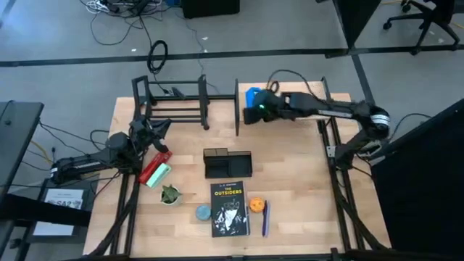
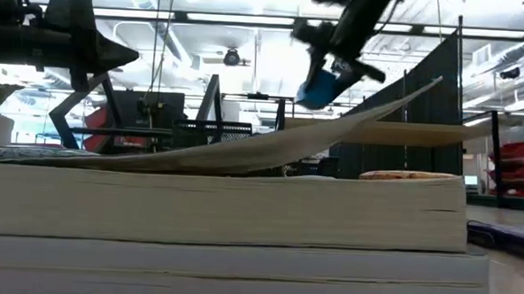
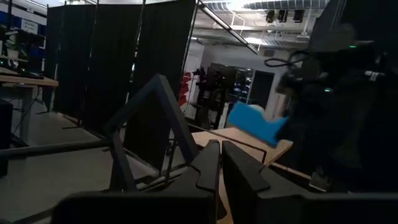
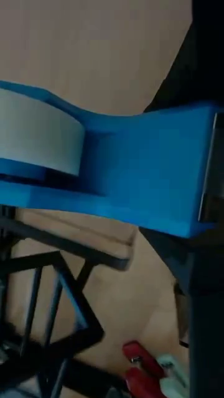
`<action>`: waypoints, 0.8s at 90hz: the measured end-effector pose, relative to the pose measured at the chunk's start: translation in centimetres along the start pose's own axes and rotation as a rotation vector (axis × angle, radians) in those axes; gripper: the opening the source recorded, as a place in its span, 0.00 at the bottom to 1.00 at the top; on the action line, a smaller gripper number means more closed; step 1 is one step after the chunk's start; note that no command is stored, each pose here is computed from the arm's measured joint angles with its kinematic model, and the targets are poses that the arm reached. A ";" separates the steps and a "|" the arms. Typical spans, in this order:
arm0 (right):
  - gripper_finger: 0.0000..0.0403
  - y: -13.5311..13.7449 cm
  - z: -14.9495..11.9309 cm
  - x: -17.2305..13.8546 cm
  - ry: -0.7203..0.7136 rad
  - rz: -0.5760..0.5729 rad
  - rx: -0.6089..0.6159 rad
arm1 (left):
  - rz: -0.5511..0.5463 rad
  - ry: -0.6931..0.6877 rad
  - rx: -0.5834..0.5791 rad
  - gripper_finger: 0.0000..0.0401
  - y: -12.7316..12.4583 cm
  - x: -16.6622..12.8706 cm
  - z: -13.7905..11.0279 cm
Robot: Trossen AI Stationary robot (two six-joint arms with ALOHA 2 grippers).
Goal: Stock shelves
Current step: Put the blue tape dispenser on the shelf
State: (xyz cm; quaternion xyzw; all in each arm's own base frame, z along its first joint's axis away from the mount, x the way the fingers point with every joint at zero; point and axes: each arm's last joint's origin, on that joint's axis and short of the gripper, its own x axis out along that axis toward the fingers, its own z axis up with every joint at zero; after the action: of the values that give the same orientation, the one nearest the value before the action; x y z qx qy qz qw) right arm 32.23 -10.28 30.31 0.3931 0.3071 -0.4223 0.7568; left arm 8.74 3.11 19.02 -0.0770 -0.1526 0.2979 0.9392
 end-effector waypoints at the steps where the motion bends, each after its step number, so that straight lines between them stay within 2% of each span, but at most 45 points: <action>1: 0.43 0.1 0.1 0.2 0.005 -0.003 -0.002 | 0.000 0.000 0.000 0.00 0.0 0.0 0.0; 16: 0.43 1.4 0.9 2.0 0.046 -0.031 -0.021 | 0.000 -0.001 0.000 0.00 0.0 0.0 0.0; 29: 0.43 2.0 1.1 2.2 0.076 -0.074 -0.024 | 0.000 0.002 0.001 0.00 0.0 0.0 0.0; 47: 0.44 2.0 1.2 2.1 0.076 -0.074 -0.009 | 0.000 0.001 0.000 0.00 0.0 0.0 0.0; 63: 0.66 2.2 1.2 2.1 0.065 -0.065 -0.009 | 0.000 0.000 0.000 0.00 0.0 0.0 0.0; 72: 0.76 2.3 1.3 2.1 0.052 -0.049 -0.018 | -0.001 0.001 0.000 0.00 0.0 0.0 0.0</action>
State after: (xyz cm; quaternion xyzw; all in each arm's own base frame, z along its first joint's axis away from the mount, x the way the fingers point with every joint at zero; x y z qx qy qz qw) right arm 35.41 -11.49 30.10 0.3897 0.3402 -0.4275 0.7414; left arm 8.75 3.10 19.02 -0.0770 -0.1522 0.2976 0.9393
